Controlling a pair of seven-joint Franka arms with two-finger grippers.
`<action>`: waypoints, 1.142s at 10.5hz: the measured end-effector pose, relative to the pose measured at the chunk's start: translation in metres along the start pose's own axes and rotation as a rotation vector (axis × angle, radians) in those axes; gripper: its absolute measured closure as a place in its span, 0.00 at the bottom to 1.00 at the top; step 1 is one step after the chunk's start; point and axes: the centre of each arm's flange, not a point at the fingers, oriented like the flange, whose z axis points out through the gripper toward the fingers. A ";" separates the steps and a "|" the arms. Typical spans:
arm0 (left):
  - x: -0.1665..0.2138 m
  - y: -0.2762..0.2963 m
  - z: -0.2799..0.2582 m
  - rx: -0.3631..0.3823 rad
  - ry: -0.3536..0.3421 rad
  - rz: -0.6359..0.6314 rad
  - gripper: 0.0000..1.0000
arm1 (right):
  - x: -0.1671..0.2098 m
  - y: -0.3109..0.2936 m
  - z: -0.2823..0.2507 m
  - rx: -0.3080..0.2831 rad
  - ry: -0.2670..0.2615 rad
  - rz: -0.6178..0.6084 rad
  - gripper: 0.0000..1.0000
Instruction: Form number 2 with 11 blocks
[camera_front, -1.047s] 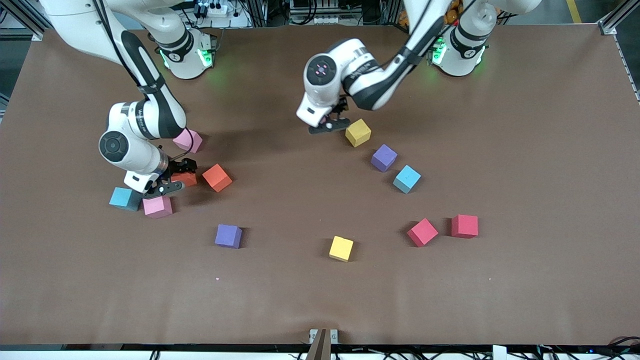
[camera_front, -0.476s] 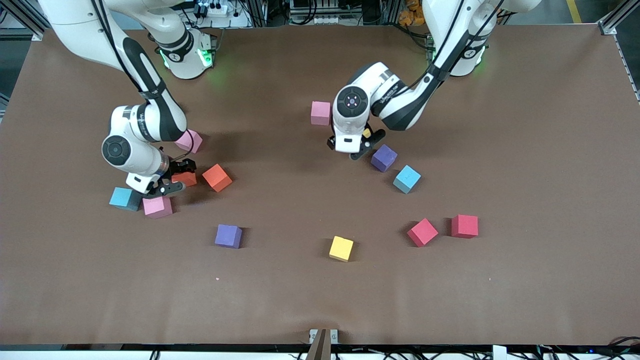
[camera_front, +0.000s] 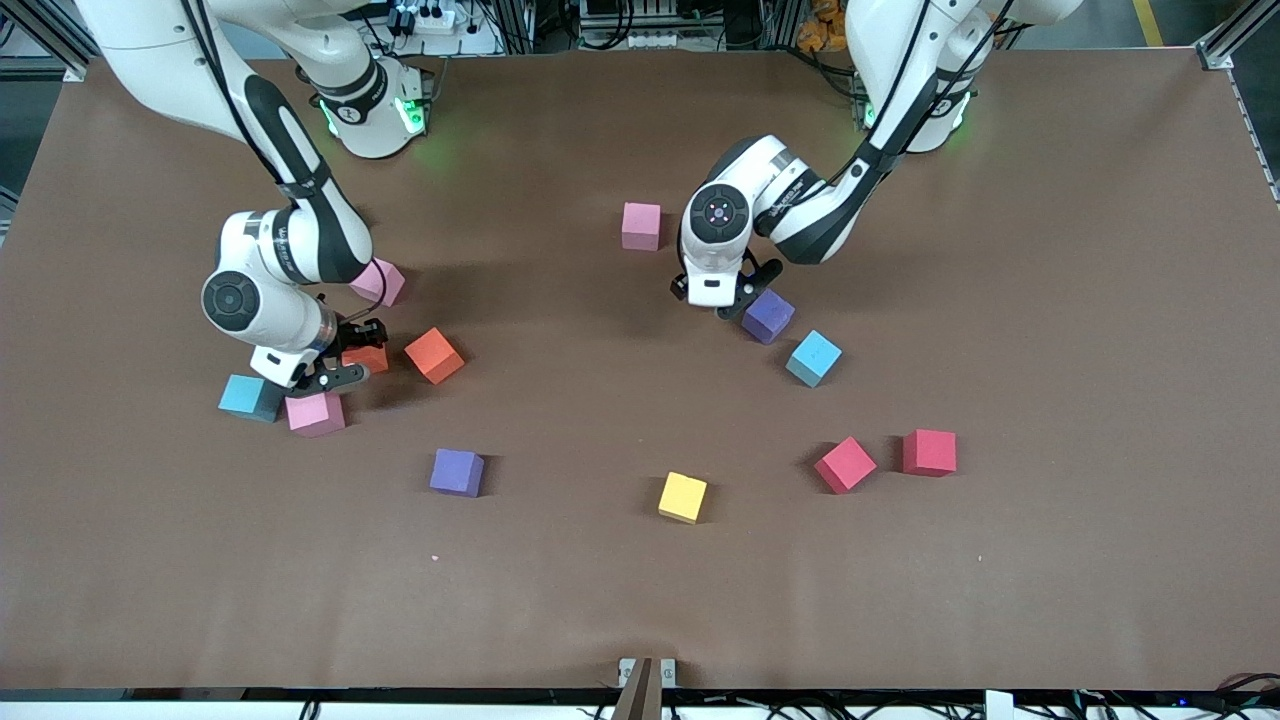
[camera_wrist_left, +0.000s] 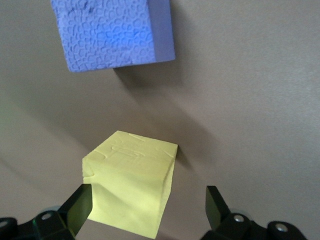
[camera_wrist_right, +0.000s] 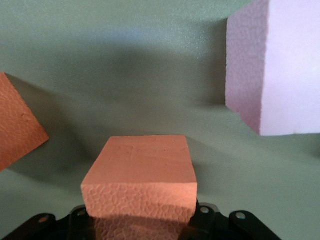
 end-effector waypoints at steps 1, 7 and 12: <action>0.000 0.000 0.000 -0.002 0.001 0.000 0.00 | 0.001 0.000 -0.001 -0.001 0.003 -0.006 0.40; 0.000 -0.011 0.017 -0.011 0.029 0.022 0.00 | 0.015 0.011 -0.040 0.012 -0.005 -0.082 0.40; 0.012 -0.014 -0.003 -0.026 0.039 0.003 0.00 | 0.019 0.013 -0.047 0.010 0.006 -0.137 0.40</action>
